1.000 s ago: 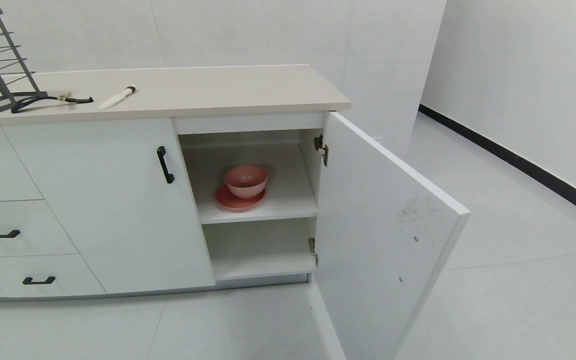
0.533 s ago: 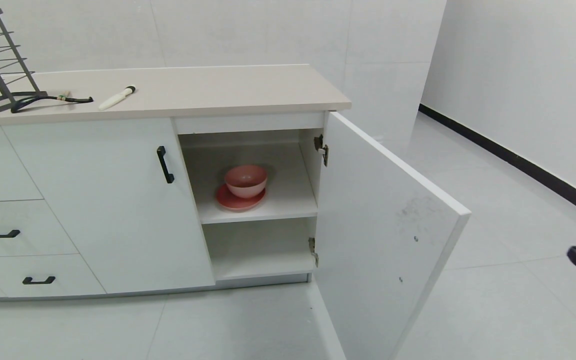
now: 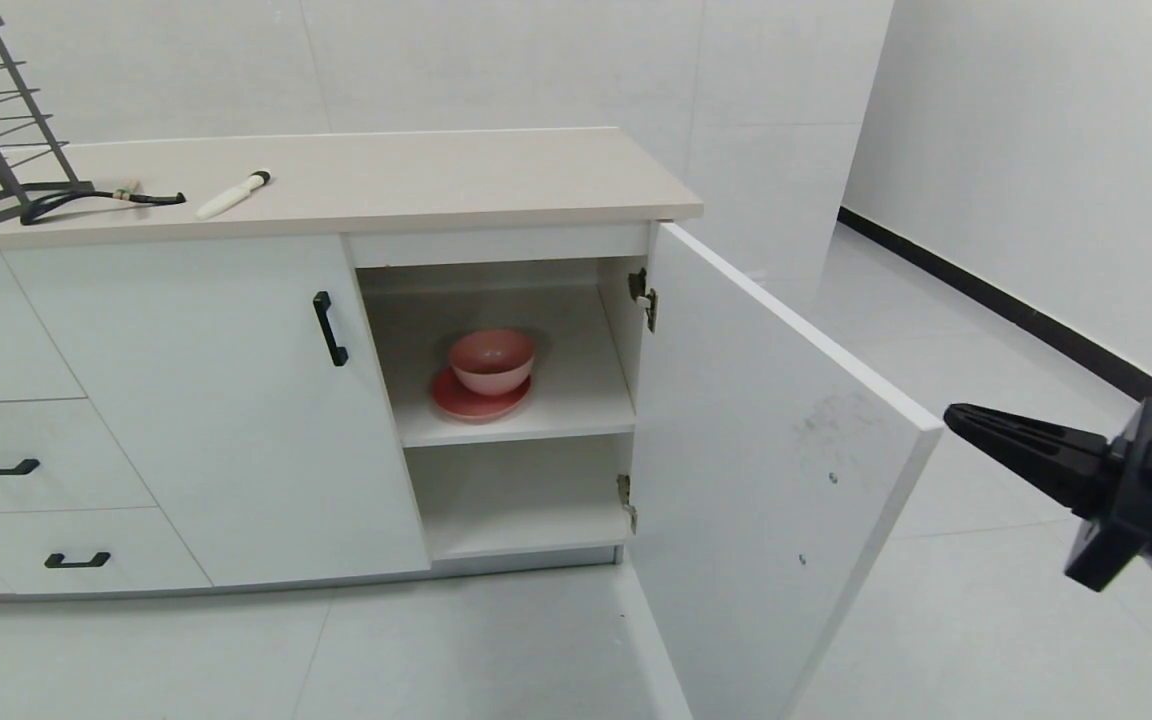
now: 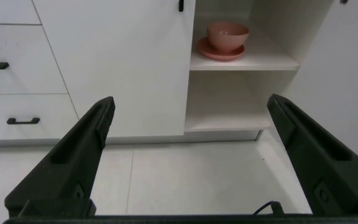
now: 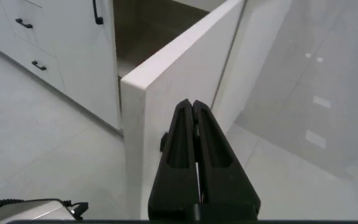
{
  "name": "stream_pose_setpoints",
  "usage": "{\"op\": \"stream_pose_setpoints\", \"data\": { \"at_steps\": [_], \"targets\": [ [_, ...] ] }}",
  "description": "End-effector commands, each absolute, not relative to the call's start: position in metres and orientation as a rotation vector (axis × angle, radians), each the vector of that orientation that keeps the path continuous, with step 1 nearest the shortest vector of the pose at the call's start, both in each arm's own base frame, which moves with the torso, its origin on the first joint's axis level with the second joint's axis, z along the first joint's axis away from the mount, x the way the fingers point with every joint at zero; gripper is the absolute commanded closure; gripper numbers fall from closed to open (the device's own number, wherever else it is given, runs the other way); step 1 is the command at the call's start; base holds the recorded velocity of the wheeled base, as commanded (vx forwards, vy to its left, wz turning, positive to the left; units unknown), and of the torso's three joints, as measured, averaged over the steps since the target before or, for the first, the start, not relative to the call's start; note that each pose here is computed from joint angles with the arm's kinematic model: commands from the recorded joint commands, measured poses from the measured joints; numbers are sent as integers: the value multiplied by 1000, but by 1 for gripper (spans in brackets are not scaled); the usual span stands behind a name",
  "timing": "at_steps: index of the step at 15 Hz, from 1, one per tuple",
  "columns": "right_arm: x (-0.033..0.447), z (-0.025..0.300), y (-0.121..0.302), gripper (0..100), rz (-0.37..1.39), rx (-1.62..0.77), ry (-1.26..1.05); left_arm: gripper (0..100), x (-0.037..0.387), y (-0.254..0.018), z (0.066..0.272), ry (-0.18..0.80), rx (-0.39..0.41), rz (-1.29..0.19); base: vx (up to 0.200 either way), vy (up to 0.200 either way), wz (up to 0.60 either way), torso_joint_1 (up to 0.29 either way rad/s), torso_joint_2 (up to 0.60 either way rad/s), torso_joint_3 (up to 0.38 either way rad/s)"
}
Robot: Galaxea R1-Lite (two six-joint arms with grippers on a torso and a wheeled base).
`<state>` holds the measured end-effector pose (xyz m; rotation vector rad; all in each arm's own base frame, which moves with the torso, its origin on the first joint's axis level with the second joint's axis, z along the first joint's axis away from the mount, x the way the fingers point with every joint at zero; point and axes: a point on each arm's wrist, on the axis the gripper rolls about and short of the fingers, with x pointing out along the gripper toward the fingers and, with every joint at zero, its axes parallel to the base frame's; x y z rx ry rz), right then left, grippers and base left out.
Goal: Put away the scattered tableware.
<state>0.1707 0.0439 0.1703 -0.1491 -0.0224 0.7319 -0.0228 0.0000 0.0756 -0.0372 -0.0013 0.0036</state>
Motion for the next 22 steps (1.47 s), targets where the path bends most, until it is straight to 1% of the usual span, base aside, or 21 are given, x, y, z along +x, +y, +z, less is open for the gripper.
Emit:
{"op": "stream_pose_setpoints", "data": {
  "at_steps": [1, 6, 8, 11, 16, 18, 22],
  "targets": [
    [199, 144, 51, 100, 803, -152, 50, 0, -23, 0, 76, -2, -37, 5, 0, 0, 0, 0, 0, 0],
    [213, 135, 61, 100, 865, -191, -16, 0, -23, 0, 76, -3, -34, 6, 0, 0, 0, 0, 0, 0],
    [211, 135, 68, 100, 897, -192, -25, 0, -23, 0, 76, -2, -29, 5, 0, 0, 0, 0, 0, 0],
    [206, 136, 76, 100, 937, -195, -36, 0, -23, 0, 75, 0, -2, 2, 0, 0, 0, 0, 0, 0],
    [197, 134, 93, 100, 1018, -195, -34, 0, -23, 0, 75, 0, -2, 0, 0, 0, 0, 0, 0, 0],
    [195, 136, 107, 100, 1075, -195, -47, 0, -23, 0, 75, 0, -3, 0, 0, 0, 0, 0, 0, 0],
    [211, 134, 121, 100, 1098, -197, -53, 0, -23, 0, 75, 0, -3, 0, 0, 0, 0, 0, 0, 0]
  ]
}}
